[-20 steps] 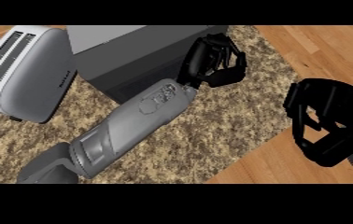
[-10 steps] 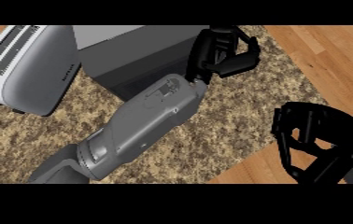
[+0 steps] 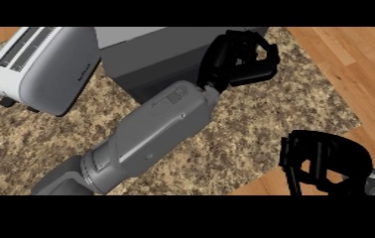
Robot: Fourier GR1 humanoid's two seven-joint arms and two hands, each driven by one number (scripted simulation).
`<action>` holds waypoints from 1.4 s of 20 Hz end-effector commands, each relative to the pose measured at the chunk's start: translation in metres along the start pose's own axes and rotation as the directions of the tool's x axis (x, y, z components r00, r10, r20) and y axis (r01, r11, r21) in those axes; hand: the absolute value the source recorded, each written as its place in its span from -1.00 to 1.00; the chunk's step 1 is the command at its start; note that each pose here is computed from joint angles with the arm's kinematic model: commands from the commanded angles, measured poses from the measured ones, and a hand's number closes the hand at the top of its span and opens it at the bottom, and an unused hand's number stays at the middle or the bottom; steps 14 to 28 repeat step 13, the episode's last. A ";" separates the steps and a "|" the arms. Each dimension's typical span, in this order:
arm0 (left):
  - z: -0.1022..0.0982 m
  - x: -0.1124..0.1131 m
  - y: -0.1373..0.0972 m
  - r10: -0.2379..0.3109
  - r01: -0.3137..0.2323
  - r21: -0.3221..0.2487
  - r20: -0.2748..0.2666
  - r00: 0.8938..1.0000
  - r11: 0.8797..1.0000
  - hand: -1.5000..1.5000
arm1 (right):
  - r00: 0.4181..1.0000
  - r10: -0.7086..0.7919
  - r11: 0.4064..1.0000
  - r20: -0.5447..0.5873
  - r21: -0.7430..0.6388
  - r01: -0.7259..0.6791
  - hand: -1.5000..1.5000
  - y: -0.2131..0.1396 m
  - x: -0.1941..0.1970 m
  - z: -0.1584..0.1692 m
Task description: Pick up the milk, place it into the microwave and close the microwave
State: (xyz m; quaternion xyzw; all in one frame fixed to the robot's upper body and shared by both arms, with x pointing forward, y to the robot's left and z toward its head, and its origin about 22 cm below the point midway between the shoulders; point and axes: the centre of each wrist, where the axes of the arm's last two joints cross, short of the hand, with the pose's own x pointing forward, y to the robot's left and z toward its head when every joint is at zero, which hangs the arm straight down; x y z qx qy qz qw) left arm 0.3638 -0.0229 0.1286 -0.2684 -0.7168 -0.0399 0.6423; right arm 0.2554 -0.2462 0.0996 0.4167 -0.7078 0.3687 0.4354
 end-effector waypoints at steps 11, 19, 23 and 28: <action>0.020 -0.051 0.088 0.162 -0.138 0.202 -0.108 0.981 0.969 1.00 | 0.998 -0.040 0.999 0.050 -0.034 0.042 1.00 0.047 -0.006 -0.003; 0.022 -0.055 0.090 0.161 -0.139 0.189 -0.109 0.981 0.972 1.00 | 0.998 -0.036 0.999 0.053 -0.035 0.038 1.00 0.051 -0.003 -0.004; 0.022 -0.055 0.090 0.161 -0.139 0.189 -0.109 0.981 0.972 1.00 | 0.998 -0.036 0.999 0.053 -0.035 0.038 1.00 0.051 -0.003 -0.004; 0.022 -0.055 0.090 0.161 -0.139 0.189 -0.109 0.981 0.972 1.00 | 0.998 -0.036 0.999 0.053 -0.035 0.038 1.00 0.051 -0.003 -0.004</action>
